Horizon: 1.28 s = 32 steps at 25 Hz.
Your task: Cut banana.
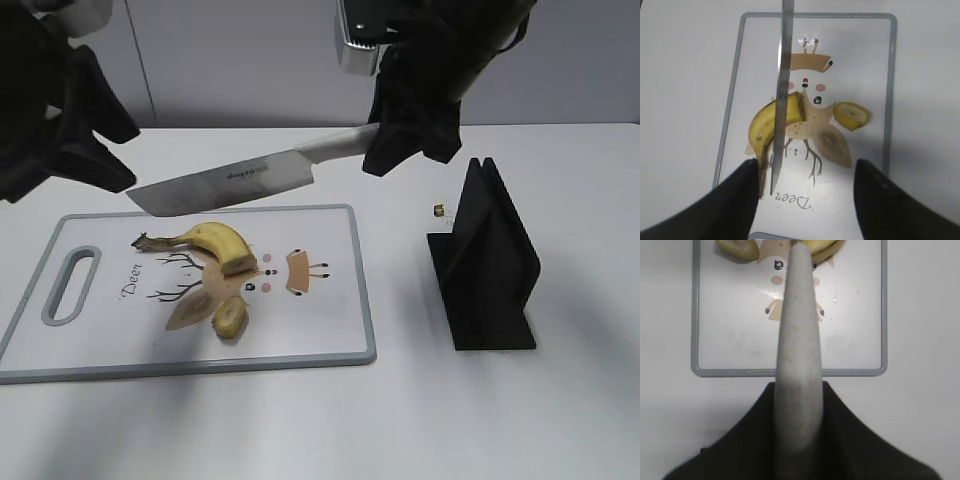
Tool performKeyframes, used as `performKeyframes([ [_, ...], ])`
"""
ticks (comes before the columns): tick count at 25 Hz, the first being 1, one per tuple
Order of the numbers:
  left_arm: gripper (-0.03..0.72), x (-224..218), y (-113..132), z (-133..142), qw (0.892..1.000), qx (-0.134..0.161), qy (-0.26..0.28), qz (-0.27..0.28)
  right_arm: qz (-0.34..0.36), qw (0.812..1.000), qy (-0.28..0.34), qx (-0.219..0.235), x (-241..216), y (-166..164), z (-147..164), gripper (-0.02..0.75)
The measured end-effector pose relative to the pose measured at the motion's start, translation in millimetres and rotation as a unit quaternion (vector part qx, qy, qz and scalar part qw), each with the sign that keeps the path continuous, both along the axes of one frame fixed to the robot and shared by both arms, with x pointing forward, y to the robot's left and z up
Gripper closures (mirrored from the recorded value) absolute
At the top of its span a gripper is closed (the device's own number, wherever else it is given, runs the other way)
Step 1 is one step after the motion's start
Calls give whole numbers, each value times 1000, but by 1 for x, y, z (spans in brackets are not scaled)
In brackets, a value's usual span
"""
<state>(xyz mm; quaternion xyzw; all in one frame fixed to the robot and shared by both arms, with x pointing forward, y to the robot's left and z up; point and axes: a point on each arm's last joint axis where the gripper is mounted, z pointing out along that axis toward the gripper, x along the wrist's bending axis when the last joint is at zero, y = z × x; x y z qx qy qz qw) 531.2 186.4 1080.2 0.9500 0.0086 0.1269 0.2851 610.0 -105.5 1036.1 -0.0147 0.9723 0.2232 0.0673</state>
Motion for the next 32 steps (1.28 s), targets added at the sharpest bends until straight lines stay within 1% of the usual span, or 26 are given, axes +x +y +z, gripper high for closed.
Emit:
performKeyframes([
  [7, 102, 27, -6, -30, 1000, 6, 28, 6, 14, 1000, 4, 22, 3, 6, -4, 573],
  [11, 102, 41, -8, -45, 999, 9, 22, 24, 14, 1000, 0, 24, 3, 6, -4, 573],
  [14, 105, 47, -8, -55, 999, 14, 28, 28, 14, 1000, -3, 25, 4, 6, -3, 573],
  [16, 125, 48, -8, -57, 999, 16, 25, 31, 13, 1000, -7, 26, 4, 6, -3, 573],
  [18, 176, 49, -8, -56, 999, 15, 21, 35, 12, 1000, -8, 26, 5, 6, -3, 573],
  [22, 306, 51, -8, -56, 999, 15, 13, 41, 4, 999, -4, 38, 7, 2, -2, 573],
  [26, 482, 52, -8, -56, 999, 14, 10, 43, 5, 998, -4, 58, 9, 2, 0, 573],
  [29, 624, 52, -8, -56, 999, 14, 10, 43, 2, 998, -7, 61, 10, 1, -1, 573],
  [30, 649, 51, -8, -56, 999, 14, 11, 42, 2, 998, -8, 60, 11, 2, -2, 573],
  [32, 668, 51, -7, -57, 999, 18, 13, 40, 2, 998, -2, 58, 14, 2, -9, 573],
])
